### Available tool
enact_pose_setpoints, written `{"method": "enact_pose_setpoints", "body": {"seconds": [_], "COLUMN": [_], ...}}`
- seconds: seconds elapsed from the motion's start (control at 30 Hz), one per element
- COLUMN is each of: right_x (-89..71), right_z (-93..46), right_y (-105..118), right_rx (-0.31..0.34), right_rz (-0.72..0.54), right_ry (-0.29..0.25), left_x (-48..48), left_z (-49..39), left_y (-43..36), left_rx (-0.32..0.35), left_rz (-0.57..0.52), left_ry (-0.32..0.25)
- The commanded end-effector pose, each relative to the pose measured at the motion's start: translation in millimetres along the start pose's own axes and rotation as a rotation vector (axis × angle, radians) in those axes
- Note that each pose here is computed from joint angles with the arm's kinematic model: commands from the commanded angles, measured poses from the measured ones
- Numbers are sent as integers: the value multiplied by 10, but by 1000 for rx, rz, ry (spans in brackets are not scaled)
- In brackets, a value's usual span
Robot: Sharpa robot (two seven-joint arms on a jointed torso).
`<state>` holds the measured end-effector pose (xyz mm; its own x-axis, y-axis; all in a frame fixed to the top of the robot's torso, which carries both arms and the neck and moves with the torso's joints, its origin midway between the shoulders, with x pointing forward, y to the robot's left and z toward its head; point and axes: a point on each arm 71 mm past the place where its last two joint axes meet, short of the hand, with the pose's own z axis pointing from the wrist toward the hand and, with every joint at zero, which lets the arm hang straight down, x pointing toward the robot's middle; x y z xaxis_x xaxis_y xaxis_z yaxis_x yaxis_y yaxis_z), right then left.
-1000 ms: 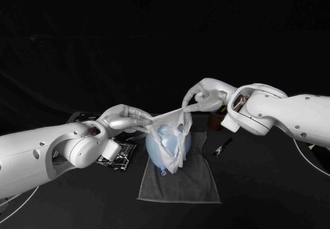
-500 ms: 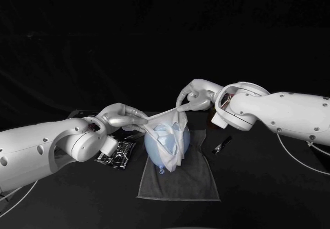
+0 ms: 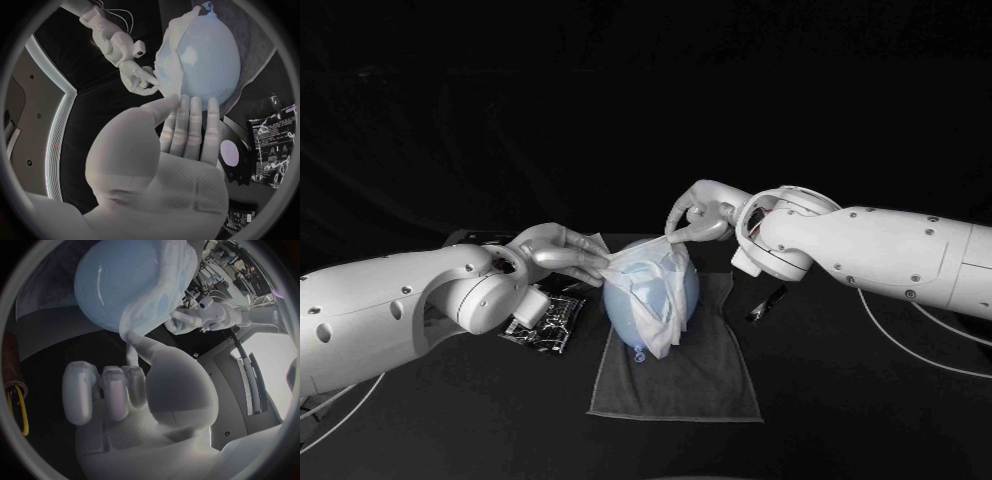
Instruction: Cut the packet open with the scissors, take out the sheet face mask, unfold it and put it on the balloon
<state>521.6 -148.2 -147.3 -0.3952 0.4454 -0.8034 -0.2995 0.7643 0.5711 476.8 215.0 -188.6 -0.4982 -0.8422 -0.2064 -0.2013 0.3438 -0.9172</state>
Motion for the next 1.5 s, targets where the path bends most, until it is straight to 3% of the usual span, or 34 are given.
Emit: {"method": "enact_pose_setpoints", "body": {"seconds": [0.03,0.2,0.5,1.07,1.23,1.5], "right_x": [-1,58,42,12,18,91], "right_z": [26,46,29,-44,-112,-267], "right_y": [-44,-38,-83,-133,-95,87], "right_rx": [28,29,43,68,-39,-266], "right_rz": [-12,12,74,117,159,140], "right_ry": [-32,-45,-115,-176,-138,-50], "left_x": [-16,-25,-80,-119,-93,-27], "left_z": [16,25,4,-10,-25,-79], "left_y": [20,16,18,4,-67,-178], "left_rx": [-30,-18,-1,30,125,288], "left_rz": [-1,-15,-24,26,88,178], "left_ry": [-32,-57,-98,-119,-90,-23]}}
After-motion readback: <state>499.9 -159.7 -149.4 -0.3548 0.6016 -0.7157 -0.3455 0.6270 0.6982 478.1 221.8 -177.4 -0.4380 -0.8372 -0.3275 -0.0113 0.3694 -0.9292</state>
